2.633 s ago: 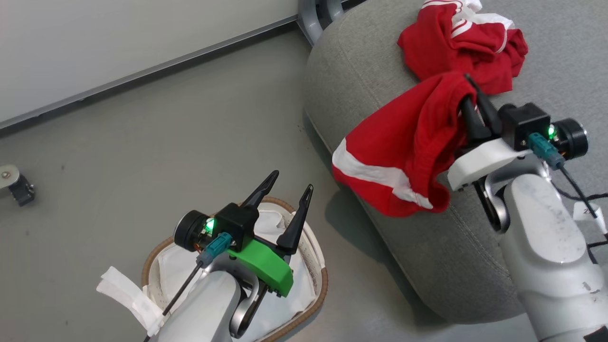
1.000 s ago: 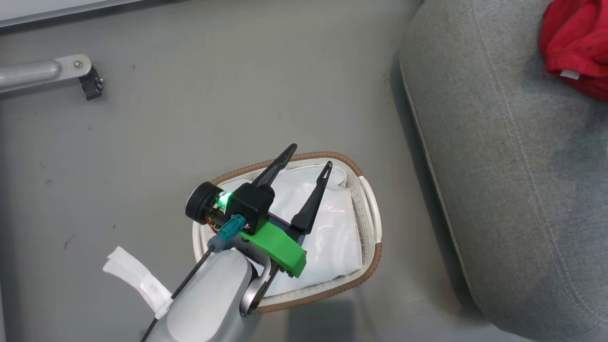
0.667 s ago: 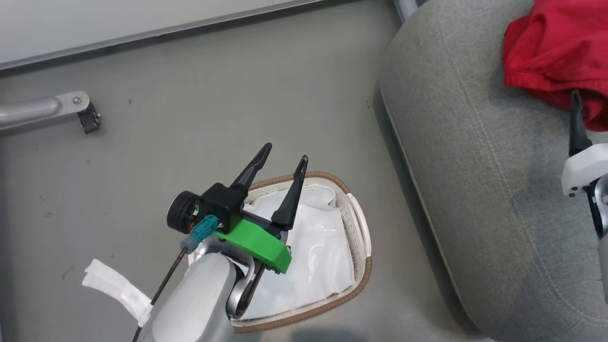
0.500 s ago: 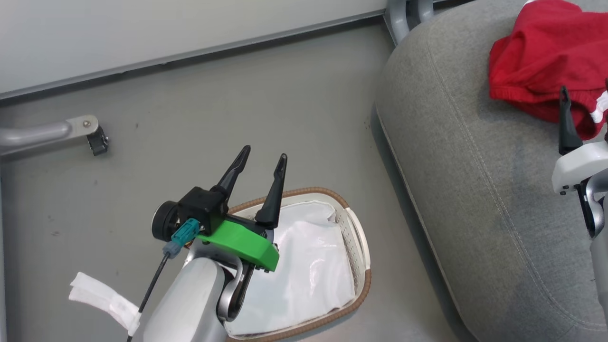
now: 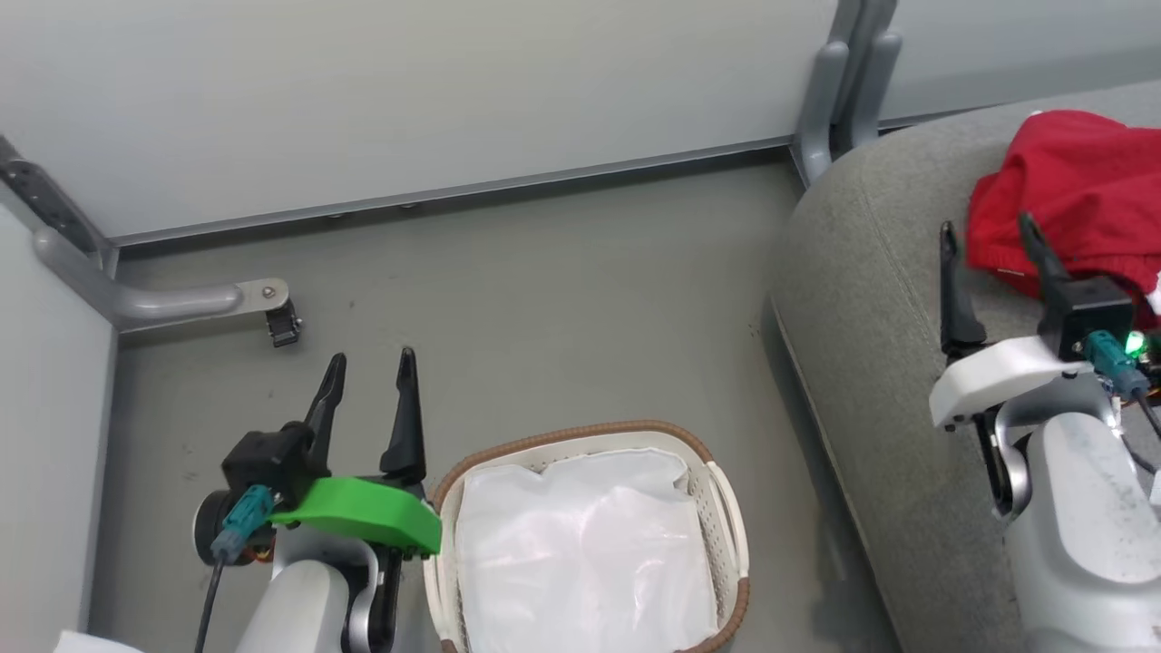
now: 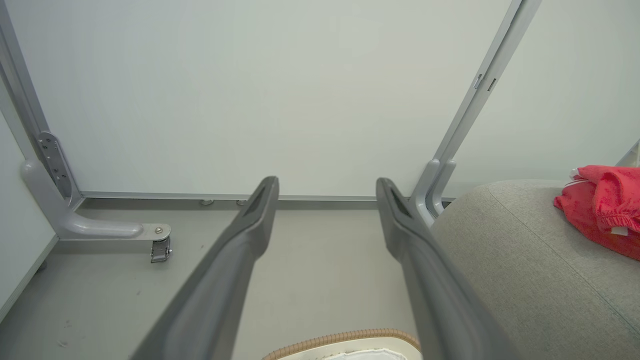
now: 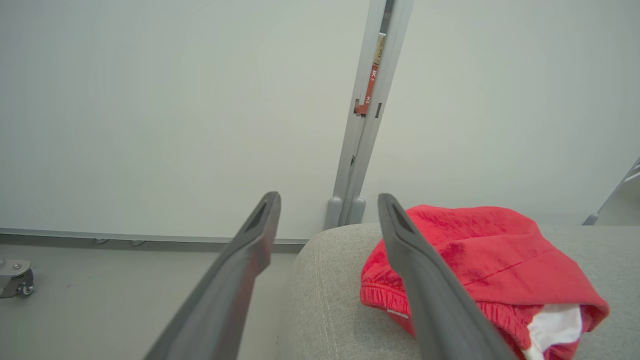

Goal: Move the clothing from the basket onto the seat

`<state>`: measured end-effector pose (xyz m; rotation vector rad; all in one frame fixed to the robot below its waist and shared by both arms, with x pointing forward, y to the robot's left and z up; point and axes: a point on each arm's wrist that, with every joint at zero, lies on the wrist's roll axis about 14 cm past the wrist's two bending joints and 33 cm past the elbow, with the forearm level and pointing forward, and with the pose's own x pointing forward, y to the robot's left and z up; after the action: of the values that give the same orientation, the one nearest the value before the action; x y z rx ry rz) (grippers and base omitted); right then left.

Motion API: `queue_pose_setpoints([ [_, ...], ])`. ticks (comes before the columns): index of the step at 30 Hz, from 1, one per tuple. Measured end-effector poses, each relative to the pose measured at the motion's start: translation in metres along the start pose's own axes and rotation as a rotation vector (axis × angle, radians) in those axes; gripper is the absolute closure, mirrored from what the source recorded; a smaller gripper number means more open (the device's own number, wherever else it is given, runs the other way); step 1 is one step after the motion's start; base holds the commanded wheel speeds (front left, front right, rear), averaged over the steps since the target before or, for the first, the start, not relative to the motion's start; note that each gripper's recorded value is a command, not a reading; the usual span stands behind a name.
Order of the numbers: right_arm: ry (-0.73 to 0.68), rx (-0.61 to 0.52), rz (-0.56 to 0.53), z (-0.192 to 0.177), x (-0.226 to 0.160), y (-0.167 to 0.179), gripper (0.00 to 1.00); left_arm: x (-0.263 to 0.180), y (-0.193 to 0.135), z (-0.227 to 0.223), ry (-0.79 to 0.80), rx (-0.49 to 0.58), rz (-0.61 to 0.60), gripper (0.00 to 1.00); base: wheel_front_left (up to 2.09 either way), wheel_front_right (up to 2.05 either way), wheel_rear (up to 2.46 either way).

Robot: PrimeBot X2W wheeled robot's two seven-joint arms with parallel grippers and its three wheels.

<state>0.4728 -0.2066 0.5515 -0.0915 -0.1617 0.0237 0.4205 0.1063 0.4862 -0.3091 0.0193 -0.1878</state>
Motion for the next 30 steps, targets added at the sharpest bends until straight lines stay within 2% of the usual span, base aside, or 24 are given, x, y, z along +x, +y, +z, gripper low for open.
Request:
queue_pose_setpoints([
  [6,0.001,0.071,0.118,-0.003,-0.015,0.057,0.0,-0.035,0.044,0.008,-0.027,0.004,0.141,0.0,0.0,0.0,0.0],
  [8,0.004,0.091,0.142,-0.005,-0.021,0.067,0.0,-0.045,0.054,0.01,-0.034,0.006,0.175,0.0,0.0,0.0,0.0],
  [12,0.013,0.198,0.182,-0.007,-0.035,0.087,0.0,-0.063,0.066,0.012,-0.045,0.008,0.217,0.0,0.0,0.0,0.0],
  [18,0.07,0.277,0.167,-0.024,-0.058,0.087,0.0,-0.075,0.066,0.01,-0.042,-0.004,0.227,0.0,0.0,0.0,0.0],
  [30,0.118,0.25,0.166,-0.036,-0.085,0.085,0.0,-0.083,0.061,-0.001,-0.013,-0.013,0.215,0.0,0.0,0.0,0.0],
])
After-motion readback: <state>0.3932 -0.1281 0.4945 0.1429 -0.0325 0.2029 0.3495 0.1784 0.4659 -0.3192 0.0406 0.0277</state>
